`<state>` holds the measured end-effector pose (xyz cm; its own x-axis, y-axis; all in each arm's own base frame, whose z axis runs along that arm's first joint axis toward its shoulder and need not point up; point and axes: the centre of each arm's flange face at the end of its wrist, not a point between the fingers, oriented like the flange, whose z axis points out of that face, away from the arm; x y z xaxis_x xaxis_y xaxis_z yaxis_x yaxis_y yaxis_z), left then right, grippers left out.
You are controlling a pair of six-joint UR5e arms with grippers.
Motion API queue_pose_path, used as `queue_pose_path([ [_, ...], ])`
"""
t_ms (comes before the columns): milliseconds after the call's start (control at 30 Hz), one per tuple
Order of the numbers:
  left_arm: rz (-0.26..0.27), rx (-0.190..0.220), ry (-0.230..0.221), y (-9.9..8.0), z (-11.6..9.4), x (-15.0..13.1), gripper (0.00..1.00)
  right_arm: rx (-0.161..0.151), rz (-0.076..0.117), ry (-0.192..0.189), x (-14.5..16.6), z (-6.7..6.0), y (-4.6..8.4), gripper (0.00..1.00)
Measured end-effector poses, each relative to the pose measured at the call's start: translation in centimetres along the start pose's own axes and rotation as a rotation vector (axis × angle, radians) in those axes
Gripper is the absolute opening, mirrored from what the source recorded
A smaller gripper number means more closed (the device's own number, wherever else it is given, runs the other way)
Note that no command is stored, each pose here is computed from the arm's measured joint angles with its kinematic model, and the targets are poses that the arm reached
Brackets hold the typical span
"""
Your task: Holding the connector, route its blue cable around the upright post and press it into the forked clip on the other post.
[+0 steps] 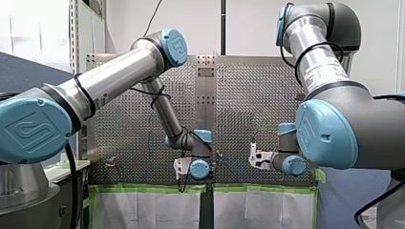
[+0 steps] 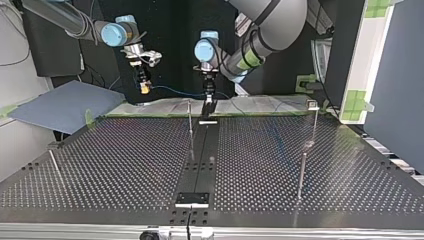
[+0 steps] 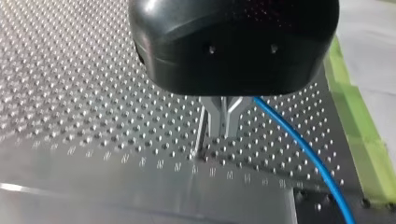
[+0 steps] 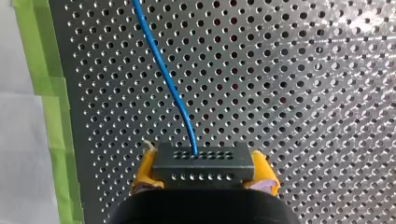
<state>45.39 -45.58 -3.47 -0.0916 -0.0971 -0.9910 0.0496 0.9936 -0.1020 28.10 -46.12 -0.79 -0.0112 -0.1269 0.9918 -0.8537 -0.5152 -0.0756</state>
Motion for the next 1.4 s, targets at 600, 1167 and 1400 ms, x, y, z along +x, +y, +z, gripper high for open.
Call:
queue_pose_path([
  [600,0.019,0.08,-0.026,-4.0,-1.1,-0.7,0.0,-0.034,0.009,0.015,0.8,1.1,2.3,0.0],
  [1167,-0.027,0.088,-0.017,-3.3,-0.2,-0.8,0.0,-0.04,0.007,0.016,1.0,1.3,2.8,0.0],
  [1400,-0.029,0.068,0.001,-1.5,1.4,-0.9,0.0,-0.024,0.001,0.021,1.0,1.4,2.5,0.0],
])
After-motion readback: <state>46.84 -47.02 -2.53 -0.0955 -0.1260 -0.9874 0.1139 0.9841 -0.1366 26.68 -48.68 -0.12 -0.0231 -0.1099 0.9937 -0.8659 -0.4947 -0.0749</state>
